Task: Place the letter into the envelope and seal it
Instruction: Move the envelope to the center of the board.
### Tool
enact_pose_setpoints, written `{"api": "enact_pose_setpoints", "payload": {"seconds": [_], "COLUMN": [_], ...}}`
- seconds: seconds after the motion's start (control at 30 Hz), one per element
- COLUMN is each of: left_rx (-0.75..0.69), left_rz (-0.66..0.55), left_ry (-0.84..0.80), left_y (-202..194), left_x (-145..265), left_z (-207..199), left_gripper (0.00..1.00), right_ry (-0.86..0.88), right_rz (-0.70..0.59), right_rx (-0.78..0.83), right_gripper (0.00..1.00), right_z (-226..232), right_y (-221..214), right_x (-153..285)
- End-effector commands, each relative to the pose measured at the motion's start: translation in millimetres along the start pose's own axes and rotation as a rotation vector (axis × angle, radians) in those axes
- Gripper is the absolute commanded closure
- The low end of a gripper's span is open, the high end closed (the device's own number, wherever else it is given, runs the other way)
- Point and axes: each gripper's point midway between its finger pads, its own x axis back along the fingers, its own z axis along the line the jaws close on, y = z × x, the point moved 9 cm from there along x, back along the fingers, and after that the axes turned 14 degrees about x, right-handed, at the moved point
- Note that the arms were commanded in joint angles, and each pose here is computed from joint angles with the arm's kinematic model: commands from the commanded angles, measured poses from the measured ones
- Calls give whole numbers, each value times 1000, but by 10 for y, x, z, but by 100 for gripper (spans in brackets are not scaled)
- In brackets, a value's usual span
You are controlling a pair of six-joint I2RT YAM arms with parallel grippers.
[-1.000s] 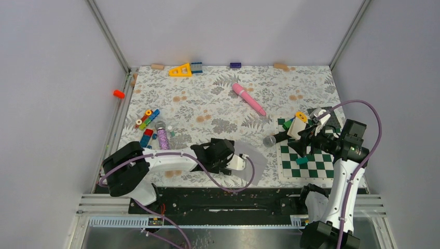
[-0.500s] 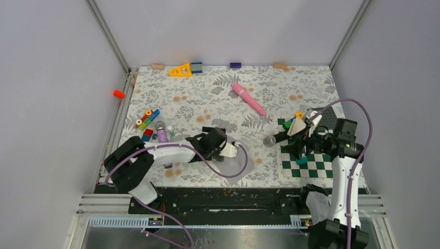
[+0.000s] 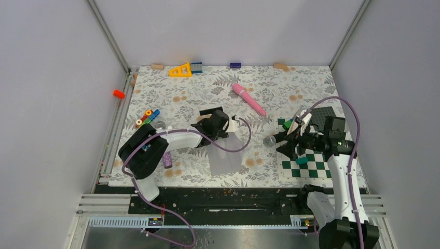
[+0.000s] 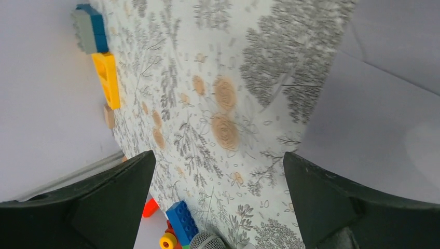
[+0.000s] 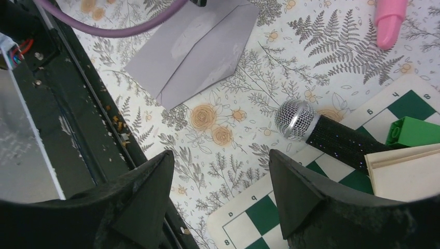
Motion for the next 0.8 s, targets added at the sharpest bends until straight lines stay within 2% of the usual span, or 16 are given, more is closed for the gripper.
{"api": "enact_pose_setpoints", "payload": {"seconds": [0.0,0.1,0.17,0.37,0.53,0.77], "left_rx": [262,366,371,276,183,114], "left_rz": [-115,-152,-145,-88,-36,-30], "left_ry": [118,56,-31,-99,-107,-132], "left_y": [224,180,135,-114,-246,-195], "left_x": [233,449,554,631,593,528], "left_z": [443,578,550,358,84,-222], "left_gripper": [1,1,1,1,1,1], "right_ry": [13,47,68,95,38,-18], "right_rz": [-26,-24,-26,-44,-66,-77], "right_rx": [-48,-105,-147,-202,-140,-56], "right_gripper": [26,26,26,27,27,26], "right_z": [-105,-161,-213,-261,-200,-124], "right_y": [187,286,360,472,447,423], "right_x": [-40,-106,-157,-235,-213,-146]}}
